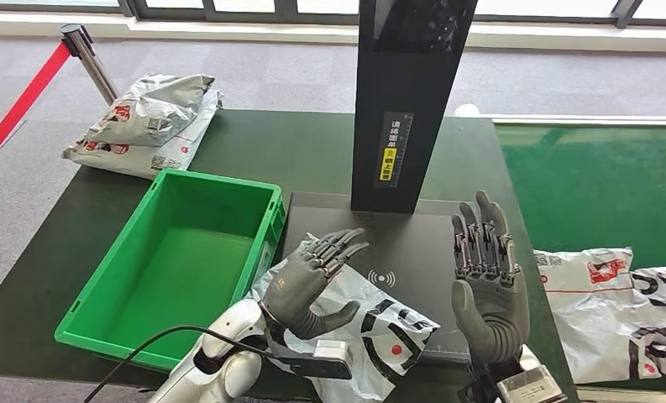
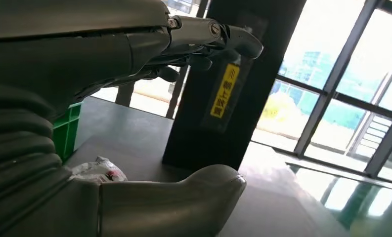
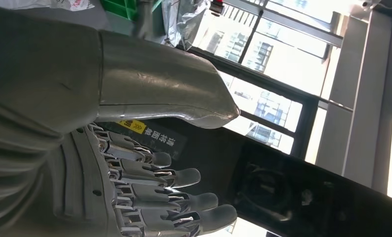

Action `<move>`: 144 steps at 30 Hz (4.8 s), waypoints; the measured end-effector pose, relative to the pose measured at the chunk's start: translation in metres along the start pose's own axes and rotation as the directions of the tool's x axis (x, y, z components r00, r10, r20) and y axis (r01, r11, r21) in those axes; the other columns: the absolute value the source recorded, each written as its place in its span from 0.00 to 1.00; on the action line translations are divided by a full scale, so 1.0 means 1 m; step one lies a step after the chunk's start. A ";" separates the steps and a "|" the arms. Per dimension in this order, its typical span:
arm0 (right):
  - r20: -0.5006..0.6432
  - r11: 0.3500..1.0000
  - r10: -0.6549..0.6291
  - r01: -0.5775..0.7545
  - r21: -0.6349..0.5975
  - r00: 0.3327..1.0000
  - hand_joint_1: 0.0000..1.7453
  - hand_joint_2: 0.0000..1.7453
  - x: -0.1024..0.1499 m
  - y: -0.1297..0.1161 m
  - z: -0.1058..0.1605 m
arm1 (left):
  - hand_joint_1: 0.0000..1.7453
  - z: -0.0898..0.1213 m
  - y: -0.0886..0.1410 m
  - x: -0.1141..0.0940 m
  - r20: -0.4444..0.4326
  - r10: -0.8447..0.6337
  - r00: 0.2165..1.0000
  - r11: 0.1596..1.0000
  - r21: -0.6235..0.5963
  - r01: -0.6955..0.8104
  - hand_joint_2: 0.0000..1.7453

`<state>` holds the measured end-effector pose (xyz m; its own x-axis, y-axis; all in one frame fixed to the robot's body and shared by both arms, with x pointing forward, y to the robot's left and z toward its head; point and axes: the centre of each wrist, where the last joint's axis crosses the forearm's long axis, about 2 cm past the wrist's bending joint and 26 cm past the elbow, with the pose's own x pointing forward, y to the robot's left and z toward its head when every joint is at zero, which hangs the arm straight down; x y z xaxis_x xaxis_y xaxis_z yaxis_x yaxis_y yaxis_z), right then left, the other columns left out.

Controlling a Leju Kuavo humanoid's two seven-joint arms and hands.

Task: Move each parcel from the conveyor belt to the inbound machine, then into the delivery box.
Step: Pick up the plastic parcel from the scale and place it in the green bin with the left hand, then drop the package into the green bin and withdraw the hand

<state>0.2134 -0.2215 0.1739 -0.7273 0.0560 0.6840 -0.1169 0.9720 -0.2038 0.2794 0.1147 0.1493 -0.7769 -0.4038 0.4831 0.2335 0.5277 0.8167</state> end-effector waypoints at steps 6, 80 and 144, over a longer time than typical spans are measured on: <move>0.002 1.000 -0.013 0.013 0.008 1.000 0.00 1.00 0.000 -0.002 -0.001 | 0.00 -0.014 -0.024 -0.013 0.060 -0.133 0.989 0.952 -0.271 0.145 1.00; 0.019 0.998 -0.060 0.060 -0.002 0.998 0.00 1.00 0.004 0.002 -0.002 | 1.00 -0.019 0.045 -0.023 -0.107 -0.704 0.702 0.653 0.293 0.699 1.00; -0.085 0.992 0.121 -0.116 0.059 0.989 0.00 1.00 0.000 0.008 0.000 | 0.00 0.091 0.167 -0.047 -0.819 -0.344 0.459 0.226 0.402 0.887 0.00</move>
<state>0.2126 -0.2136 0.1721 -0.6762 0.1919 0.7112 -0.0716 0.9438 -0.3227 0.3018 0.2894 0.2344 0.0420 -0.9791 0.1992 -0.8716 0.0616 0.4864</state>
